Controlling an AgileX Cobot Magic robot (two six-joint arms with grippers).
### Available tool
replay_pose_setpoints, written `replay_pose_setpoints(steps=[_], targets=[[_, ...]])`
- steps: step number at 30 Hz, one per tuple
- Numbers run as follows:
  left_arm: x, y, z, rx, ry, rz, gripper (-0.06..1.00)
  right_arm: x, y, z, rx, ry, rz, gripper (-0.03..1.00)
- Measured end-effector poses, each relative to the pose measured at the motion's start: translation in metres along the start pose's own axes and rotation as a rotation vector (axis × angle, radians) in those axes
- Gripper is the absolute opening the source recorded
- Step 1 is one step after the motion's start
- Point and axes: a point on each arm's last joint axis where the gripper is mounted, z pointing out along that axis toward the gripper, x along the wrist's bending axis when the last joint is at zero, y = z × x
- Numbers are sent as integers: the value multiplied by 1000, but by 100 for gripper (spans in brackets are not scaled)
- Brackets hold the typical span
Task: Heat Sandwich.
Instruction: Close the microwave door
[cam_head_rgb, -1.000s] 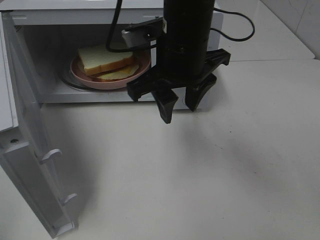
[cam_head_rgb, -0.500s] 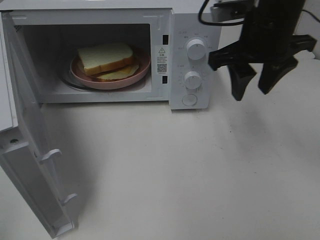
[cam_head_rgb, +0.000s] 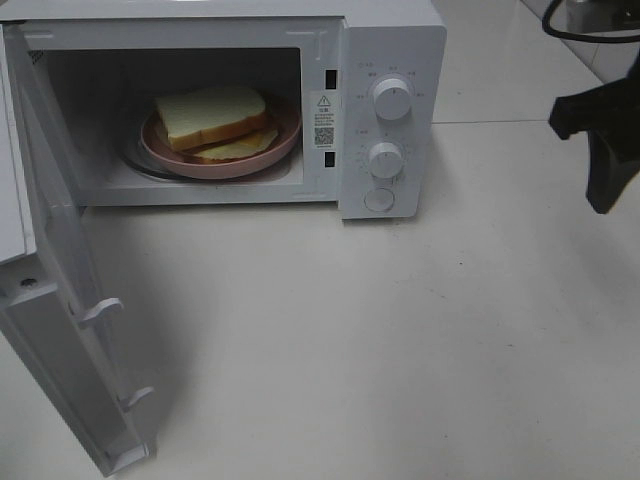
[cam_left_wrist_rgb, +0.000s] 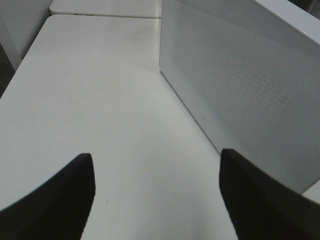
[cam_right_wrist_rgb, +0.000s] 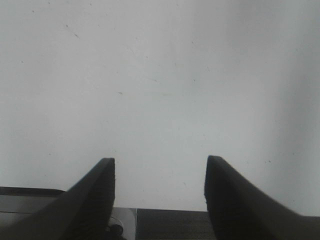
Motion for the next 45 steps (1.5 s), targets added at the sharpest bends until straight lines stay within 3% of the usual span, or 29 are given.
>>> replay_pose_setpoints(steps=[9,15,30,39,43,45], targets=[[0,0,0,0,0,0,67,-21,-63,-16,-36,-3,55,54],[0,0,0,0,0,0,67,-33,-103,-21,-116,-6,102,54],[0,0,0,0,0,0,67,-38,-191,-6,-435,-10,96,54],[0,0,0,0,0,0,67,-42,-221,-20,-615,-42,92,54],[0,0,0,0,0,0,67,-44,-245,-32,-778,-32,102,54],[0,0,0,0,0,0,67,-44,-248,-33,-800,-31,104,54]])
